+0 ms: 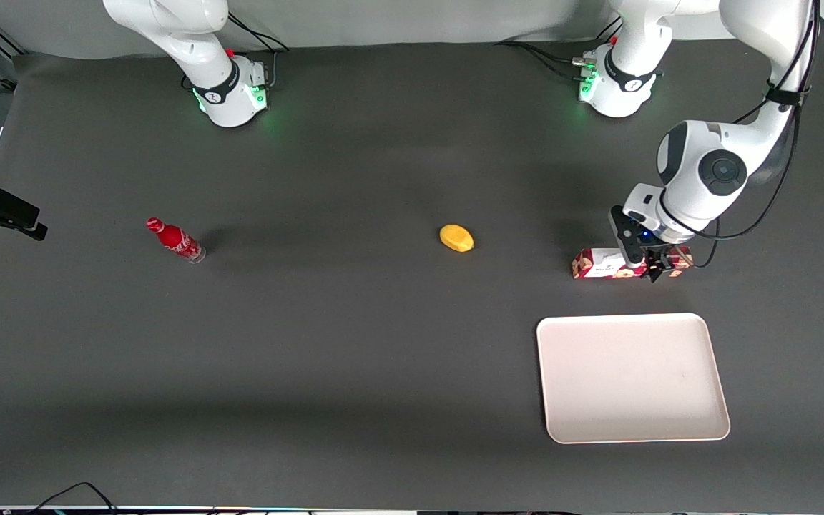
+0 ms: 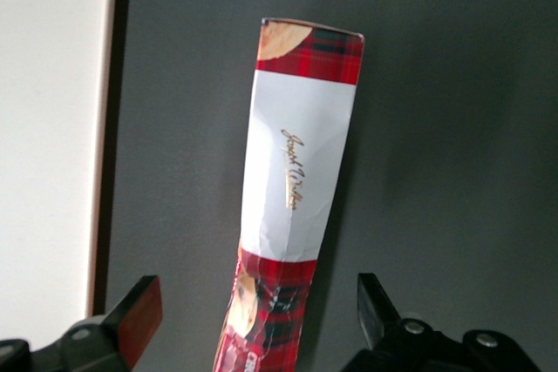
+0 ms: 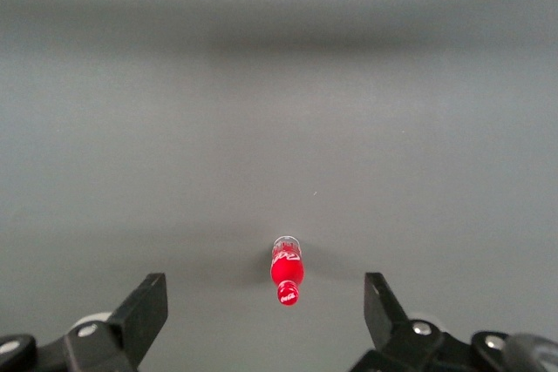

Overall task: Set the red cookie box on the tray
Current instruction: 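Lower the left gripper and close it on the cookie box's end, then lift the box upright and carry it toward the white tray, then lower the held box onto the tray's rim area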

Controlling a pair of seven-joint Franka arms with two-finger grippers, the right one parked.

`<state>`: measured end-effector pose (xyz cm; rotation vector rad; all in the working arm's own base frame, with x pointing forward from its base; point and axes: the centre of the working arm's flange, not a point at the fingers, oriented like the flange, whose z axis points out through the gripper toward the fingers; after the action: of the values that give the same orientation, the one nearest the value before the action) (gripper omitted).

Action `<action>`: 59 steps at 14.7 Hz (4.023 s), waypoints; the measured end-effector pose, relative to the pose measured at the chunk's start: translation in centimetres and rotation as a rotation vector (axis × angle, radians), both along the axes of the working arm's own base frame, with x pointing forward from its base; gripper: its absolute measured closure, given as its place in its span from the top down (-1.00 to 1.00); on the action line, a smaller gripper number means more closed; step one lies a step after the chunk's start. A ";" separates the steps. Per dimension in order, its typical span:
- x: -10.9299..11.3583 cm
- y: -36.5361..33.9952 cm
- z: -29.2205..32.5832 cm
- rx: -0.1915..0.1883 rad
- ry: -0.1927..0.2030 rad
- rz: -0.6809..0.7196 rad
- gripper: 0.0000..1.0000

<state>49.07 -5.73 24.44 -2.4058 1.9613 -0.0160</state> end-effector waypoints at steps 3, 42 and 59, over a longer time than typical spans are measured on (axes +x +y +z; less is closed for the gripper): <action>-0.2 0.0 -1.4 -0.002 0.017 0.000 1.00; 15.7 4.3 25.2 -0.141 0.000 1.064 -0.85; 26.7 12.5 1.3 -0.077 0.049 1.355 -0.85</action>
<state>75.76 6.74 25.69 -3.1891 0.0196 0.0090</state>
